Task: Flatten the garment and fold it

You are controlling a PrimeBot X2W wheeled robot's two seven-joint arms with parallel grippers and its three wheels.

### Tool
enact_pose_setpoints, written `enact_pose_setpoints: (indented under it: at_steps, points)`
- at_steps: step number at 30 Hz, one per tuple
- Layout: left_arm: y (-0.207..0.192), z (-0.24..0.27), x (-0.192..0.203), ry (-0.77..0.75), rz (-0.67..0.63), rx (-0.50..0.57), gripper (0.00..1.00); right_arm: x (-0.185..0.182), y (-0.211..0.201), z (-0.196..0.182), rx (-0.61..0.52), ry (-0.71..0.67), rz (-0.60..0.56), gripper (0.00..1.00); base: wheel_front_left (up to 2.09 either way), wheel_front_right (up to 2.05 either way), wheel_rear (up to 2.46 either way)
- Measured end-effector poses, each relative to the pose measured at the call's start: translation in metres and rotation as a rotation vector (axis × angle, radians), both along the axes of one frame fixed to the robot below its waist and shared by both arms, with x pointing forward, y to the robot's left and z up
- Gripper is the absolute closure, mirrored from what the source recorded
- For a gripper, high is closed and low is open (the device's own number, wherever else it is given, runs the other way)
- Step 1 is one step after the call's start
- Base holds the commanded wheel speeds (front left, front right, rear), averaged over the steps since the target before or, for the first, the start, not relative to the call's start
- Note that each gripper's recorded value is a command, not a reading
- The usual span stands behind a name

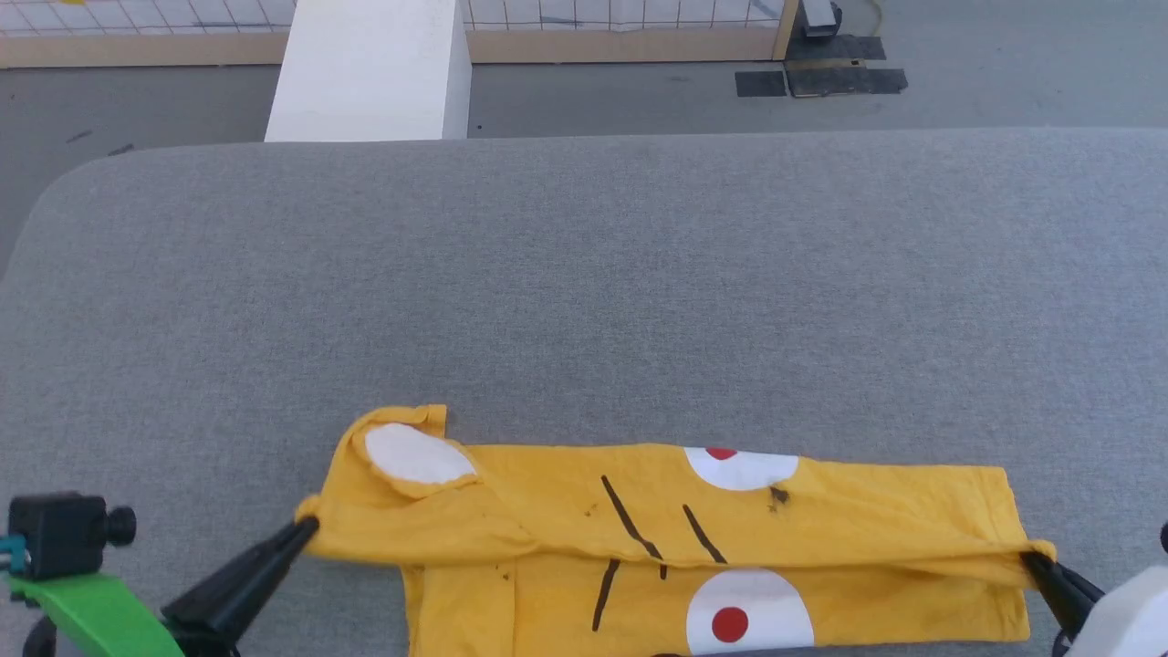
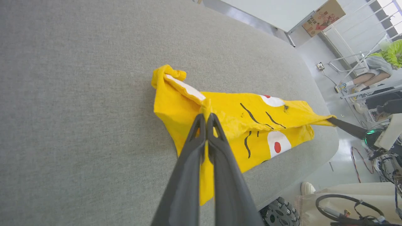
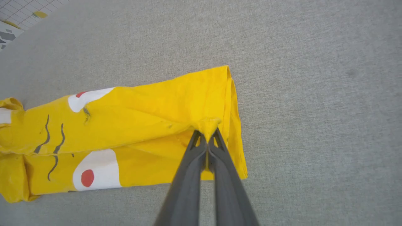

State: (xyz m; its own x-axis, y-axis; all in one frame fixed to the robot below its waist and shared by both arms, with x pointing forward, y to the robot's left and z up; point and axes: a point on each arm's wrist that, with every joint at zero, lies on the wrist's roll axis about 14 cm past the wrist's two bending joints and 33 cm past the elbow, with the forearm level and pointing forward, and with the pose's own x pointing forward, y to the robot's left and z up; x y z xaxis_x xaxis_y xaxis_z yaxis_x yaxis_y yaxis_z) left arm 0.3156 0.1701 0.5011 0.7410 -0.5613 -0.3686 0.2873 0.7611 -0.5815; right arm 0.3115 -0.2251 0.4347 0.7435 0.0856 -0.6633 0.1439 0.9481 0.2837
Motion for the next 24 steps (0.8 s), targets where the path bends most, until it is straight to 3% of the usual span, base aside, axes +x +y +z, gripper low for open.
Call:
enact_pose_setpoints:
  at_steps: [11,21,23,24]
  points:
    - [-0.013,-0.05,-0.036,0.204,-0.007,-0.032,1.0,-0.007,0.001,-0.021,-0.024,0.071,0.009,1.0,0.0,0.0,0.0]
    - [-0.027,-0.086,-0.021,0.271,-0.014,-0.018,0.98,0.004,0.012,-0.045,-0.019,0.103,0.03,1.0,0.0,0.0,0.0]
    - [-0.027,-0.092,-0.017,0.279,-0.006,-0.016,0.71,0.004,0.013,-0.051,-0.015,0.113,0.029,0.9,0.0,0.0,0.0]
    - [-0.027,-0.095,-0.015,0.282,-0.001,-0.013,0.48,0.004,0.013,-0.054,-0.015,0.119,0.027,0.81,0.0,0.0,0.0]
